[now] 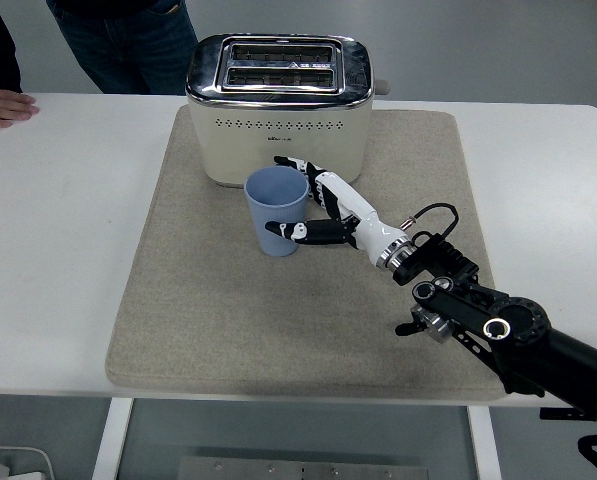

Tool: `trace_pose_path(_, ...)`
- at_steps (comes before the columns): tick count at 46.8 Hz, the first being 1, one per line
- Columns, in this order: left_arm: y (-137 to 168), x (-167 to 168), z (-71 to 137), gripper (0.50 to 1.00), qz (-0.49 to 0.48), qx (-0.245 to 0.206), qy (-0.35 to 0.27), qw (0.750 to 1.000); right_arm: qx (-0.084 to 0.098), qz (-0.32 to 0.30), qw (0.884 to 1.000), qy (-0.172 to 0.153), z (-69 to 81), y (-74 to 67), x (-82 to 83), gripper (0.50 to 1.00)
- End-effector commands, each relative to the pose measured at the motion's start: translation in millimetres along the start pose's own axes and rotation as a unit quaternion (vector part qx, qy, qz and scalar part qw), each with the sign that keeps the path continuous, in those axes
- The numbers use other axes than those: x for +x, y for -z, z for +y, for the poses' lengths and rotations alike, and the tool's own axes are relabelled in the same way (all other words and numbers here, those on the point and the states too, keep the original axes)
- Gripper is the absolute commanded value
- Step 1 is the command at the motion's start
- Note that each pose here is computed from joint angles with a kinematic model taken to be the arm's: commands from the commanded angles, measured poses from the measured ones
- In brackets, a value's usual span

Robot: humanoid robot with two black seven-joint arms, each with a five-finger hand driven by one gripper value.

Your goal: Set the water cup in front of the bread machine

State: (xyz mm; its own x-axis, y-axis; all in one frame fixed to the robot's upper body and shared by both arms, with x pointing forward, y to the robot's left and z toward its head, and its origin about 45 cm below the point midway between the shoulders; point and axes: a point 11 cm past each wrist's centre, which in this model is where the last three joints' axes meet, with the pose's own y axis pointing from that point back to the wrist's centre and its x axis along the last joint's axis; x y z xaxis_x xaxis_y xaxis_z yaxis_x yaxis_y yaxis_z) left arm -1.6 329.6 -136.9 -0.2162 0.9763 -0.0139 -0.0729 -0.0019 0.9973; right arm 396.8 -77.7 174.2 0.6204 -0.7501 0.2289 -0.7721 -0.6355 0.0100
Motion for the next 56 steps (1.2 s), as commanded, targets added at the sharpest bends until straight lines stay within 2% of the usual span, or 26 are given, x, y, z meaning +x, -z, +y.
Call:
trace_pose_path(1, 0.0, -0.1, 0.0, 1.000, 0.000, 0.000, 0.000, 1.000, 0.003, 0.004, 1.000, 0.000, 5.0, 3.1, 9.2, 0.919)
trace_pose_path(7, 0.0, 0.1, 0.0, 1.000, 0.000, 0.000, 0.000, 1.000, 0.013, 0.009, 1.000, 0.008, 13.5, 11.0, 16.8, 0.919)
trace_pose_path(17, 0.0, 0.1, 0.0, 1.000, 0.000, 0.000, 0.000, 1.000, 0.014, 0.022, 1.000, 0.007, 29.6, 15.9, 35.6, 0.919)
trace_pose_path(22, 0.0, 0.1, 0.0, 1.000, 0.000, 0.000, 0.000, 1.000, 0.002, 0.037, 0.999, -0.009, 40.8, 11.5, 58.4, 0.919)
trace_pose_path(30, 0.1, -0.1, 0.0, 1.000, 0.000, 0.000, 0.000, 1.000, -0.020, 0.059, 0.998, -0.026, 68.2, 9.0, 110.9, 0.919)
trace_pose_path(33, 0.0, -0.1, 0.0, 1.000, 0.000, 0.000, 0.000, 1.000, -0.022, 0.063, 0.997, -0.041, 75.8, 13.0, 132.1, 0.917)
trace_pose_path(38, 0.1, 0.1, 0.0, 1.000, 0.000, 0.000, 0.000, 1.000, -0.026, 0.060, 0.996, -0.065, 80.0, 15.1, 154.4, 0.919)
trace_pose_path(44, 0.1, 0.1, 0.0, 1.000, 0.000, 0.000, 0.000, 1.000, -0.037, 0.033, 0.991, -0.124, 85.6, 10.0, 186.7, 0.919)
trace_pose_path(49, 0.0, -0.1, 0.0, 1.000, 0.000, 0.000, 0.000, 1.000, -0.052, 0.006, 0.983, -0.174, 79.2, 5.9, 211.2, 0.919)
trace_pose_path(52, 0.0, -0.1, 0.0, 1.000, 0.000, 0.000, 0.000, 1.000, -0.061, -0.011, 0.978, -0.199, 70.8, 1.4, 218.0, 0.919)
trace_pose_path(56, 0.1, 0.1, 0.0, 1.000, 0.000, 0.000, 0.000, 1.000, -0.061, -0.020, 0.970, -0.232, 57.8, 7.5, 231.5, 0.919)
